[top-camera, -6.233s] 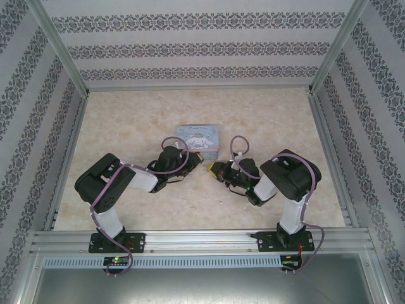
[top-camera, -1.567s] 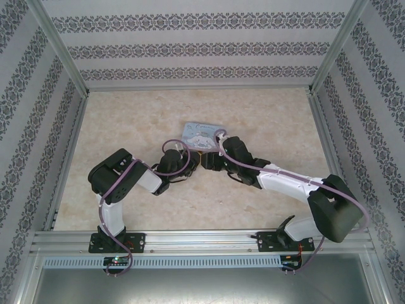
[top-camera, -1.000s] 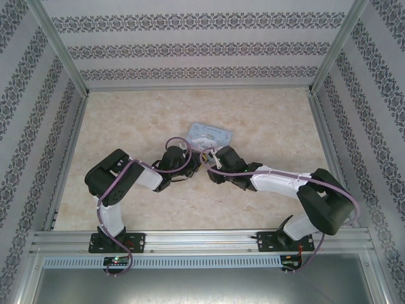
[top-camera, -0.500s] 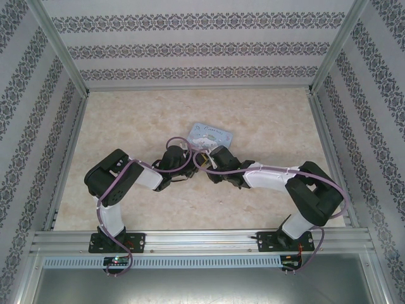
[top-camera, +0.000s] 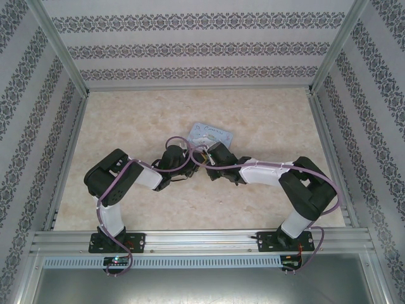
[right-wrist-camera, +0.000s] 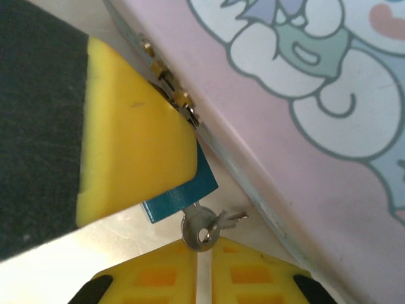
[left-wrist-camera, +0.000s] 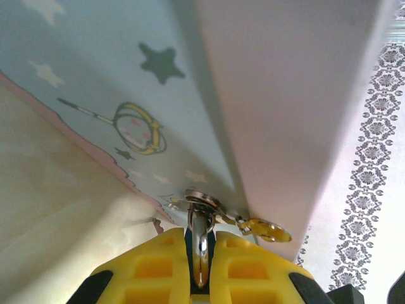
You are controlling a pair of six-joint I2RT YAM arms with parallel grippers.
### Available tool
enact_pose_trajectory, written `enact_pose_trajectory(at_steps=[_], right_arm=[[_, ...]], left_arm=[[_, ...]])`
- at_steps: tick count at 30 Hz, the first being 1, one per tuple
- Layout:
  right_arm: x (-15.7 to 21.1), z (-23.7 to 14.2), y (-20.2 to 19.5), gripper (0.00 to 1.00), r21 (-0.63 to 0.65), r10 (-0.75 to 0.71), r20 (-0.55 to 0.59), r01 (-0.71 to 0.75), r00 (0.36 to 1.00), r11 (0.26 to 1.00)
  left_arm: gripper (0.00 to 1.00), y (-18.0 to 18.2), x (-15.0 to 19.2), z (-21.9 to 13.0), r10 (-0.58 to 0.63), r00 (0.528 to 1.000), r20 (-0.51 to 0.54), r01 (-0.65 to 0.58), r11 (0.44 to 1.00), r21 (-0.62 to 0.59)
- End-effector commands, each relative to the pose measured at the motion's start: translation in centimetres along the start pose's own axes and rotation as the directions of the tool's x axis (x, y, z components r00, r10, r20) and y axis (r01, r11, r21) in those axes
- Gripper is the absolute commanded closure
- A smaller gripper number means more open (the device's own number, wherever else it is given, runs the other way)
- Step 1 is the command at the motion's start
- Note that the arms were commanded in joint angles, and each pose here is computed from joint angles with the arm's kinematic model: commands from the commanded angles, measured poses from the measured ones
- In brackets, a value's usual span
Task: Unlock the padlock with the key
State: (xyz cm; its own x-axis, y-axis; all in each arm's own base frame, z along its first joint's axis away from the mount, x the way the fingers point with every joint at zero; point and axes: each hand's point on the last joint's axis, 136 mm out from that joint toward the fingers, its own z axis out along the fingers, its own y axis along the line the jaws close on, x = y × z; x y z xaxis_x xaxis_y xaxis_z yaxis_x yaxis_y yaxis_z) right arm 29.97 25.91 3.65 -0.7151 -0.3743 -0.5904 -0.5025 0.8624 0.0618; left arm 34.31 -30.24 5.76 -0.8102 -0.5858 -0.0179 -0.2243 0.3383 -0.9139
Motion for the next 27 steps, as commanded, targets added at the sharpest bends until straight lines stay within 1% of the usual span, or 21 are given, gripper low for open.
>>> enact_pose_trajectory(at_steps=[1, 4, 5, 7, 9, 11, 14, 17, 18, 19, 21, 23, 27], right_arm=[[-3.0, -0.5, 0.4, 0.92, -0.034, 0.033, 0.075, -0.031, 0.997, 0.999], [-3.8, -1.0, 1.1, 0.99, -0.100, 0.061, 0.085, -0.053, 0.994, 0.994], [-4.0, -1.3, 1.3, 1.00, -0.130, 0.078, 0.086, -0.067, 0.993, 0.989], [-4.4, -1.8, 1.5, 1.00, -0.205, 0.140, 0.087, -0.120, 0.986, 0.971], [-4.9, -2.4, 1.4, 1.00, -0.285, 0.225, 0.083, -0.193, 0.971, 0.939], [-5.2, -2.9, 0.9, 1.00, -0.339, 0.294, 0.075, -0.253, 0.953, 0.906], [-5.4, -3.5, 0.5, 1.00, -0.386, 0.352, 0.062, -0.303, 0.934, 0.872], [-5.6, -4.0, 0.2, 1.00, -0.395, 0.369, 0.064, -0.316, 0.927, 0.863], [-5.6, -4.1, 0.1, 0.98, -0.392, 0.368, 0.063, -0.316, 0.928, 0.864], [-5.5, -4.1, 0.0, 0.93, -0.388, 0.368, 0.065, -0.317, 0.927, 0.866], [-5.4, -4.3, -0.2, 0.80, -0.378, 0.367, 0.067, -0.317, 0.928, 0.870], [-5.0, -4.3, -0.4, 0.72, -0.365, 0.366, 0.065, -0.319, 0.928, 0.874], [-4.1, -4.4, -0.8, 0.70, -0.340, 0.352, 0.059, -0.312, 0.934, 0.887]], left_arm=[[1.00, -1.4, 0.5, -0.3, 0.005, 1.000, -0.028, -0.004, 0.999, 0.034], [1.00, -1.4, 0.5, -0.2, 0.005, 1.000, -0.031, -0.004, 0.999, 0.035], [1.00, -1.4, 0.5, -0.2, 0.006, 1.000, -0.030, -0.005, 0.999, 0.035], [1.00, -1.3, 0.5, -0.3, 0.004, 1.000, -0.029, -0.003, 0.999, 0.033], [1.00, -1.2, 0.4, -0.3, 0.004, 1.000, -0.025, -0.003, 1.000, 0.030], [1.00, -1.0, 0.4, -0.3, 0.003, 1.000, -0.022, -0.002, 1.000, 0.025], [1.00, -1.0, 0.4, -0.2, 0.000, 1.000, -0.022, 0.001, 1.000, 0.025], [1.00, -1.1, 0.3, -0.1, -0.001, 1.000, -0.022, 0.002, 1.000, 0.027], [1.00, -1.2, 0.3, -0.1, -0.003, 1.000, -0.022, 0.004, 1.000, 0.028], [1.00, -1.1, 0.3, -0.1, -0.005, 1.000, -0.022, 0.005, 1.000, 0.025], [1.00, -1.2, 0.2, -0.1, -0.010, 1.000, -0.020, 0.011, 1.000, 0.027], [1.00, -1.3, 0.2, -0.1, -0.013, 1.000, -0.020, 0.014, 1.000, 0.026], [1.00, -1.5, 0.1, -0.1, -0.014, 1.000, -0.021, 0.015, 1.000, 0.027]])
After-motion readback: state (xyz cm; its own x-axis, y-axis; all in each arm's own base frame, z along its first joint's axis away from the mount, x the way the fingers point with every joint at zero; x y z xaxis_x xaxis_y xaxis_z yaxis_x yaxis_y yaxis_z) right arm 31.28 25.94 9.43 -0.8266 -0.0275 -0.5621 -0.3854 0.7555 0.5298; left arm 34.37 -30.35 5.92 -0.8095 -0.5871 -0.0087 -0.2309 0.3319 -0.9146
